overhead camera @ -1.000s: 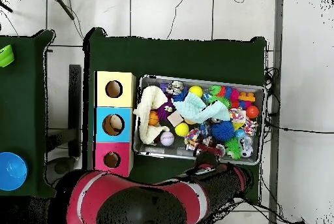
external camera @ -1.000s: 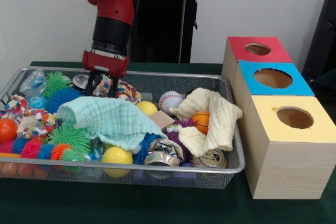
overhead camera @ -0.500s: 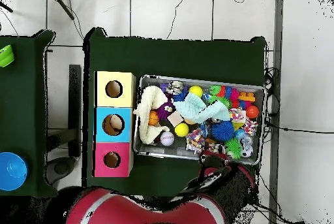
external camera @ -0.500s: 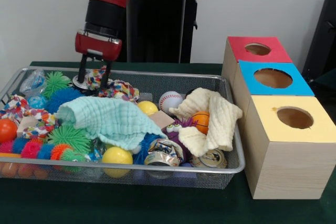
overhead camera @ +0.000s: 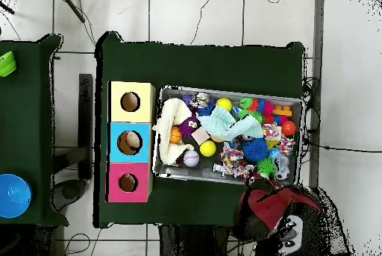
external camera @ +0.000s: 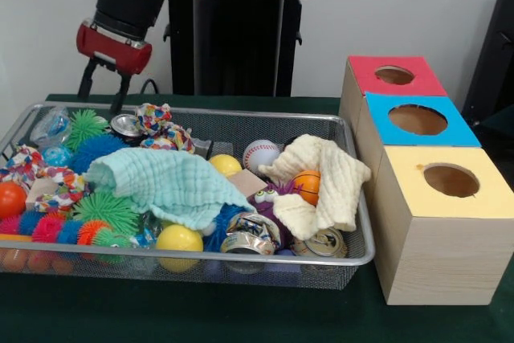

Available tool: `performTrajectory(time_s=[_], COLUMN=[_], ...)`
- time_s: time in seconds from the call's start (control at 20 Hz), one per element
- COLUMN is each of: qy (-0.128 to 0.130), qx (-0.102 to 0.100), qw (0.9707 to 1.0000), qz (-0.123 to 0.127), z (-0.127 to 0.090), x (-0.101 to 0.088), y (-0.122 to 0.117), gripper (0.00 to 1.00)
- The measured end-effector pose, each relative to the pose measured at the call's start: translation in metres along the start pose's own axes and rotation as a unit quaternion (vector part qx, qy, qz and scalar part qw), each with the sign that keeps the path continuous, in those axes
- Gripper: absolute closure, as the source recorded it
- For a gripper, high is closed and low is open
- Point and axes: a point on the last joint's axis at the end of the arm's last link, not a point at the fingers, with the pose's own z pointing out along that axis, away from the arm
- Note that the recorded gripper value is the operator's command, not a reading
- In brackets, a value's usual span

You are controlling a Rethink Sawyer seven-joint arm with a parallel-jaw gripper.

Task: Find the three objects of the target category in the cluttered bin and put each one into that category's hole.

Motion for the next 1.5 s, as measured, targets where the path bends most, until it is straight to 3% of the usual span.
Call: performTrajectory(time_s=[0.2,0.35,0.5,0.6,0.95,1.2,1.4,1.5], qy=[-0.017,-0.026,-0.022,-0.017,-0.001,0.001,-0.013,-0.032], qx=[-0.010,-0.032,-0.052,-0.066,-0.072,-0.085,-0.093,-0.097], qw=[0.9998,0.9991,0.9984,0.9976,0.9957,0.9915,0.9886,0.9857], qz=[-0.007,-0.011,0.000,0.013,0.059,0.098,0.118,0.134], z=[-0.008,-0.007,0.002,0.012,0.033,0.051,0.063,0.067], x=[-0.009,-0.015,-0.015,-0.014,-0.011,-0.004,-0.002,-0.005], y=[0.010,0.031,0.046,0.058,0.109,0.148,0.149,0.141], gripper=[0.00,0.00,0.00,0.00,0.00,0.00,0.00,0.00])
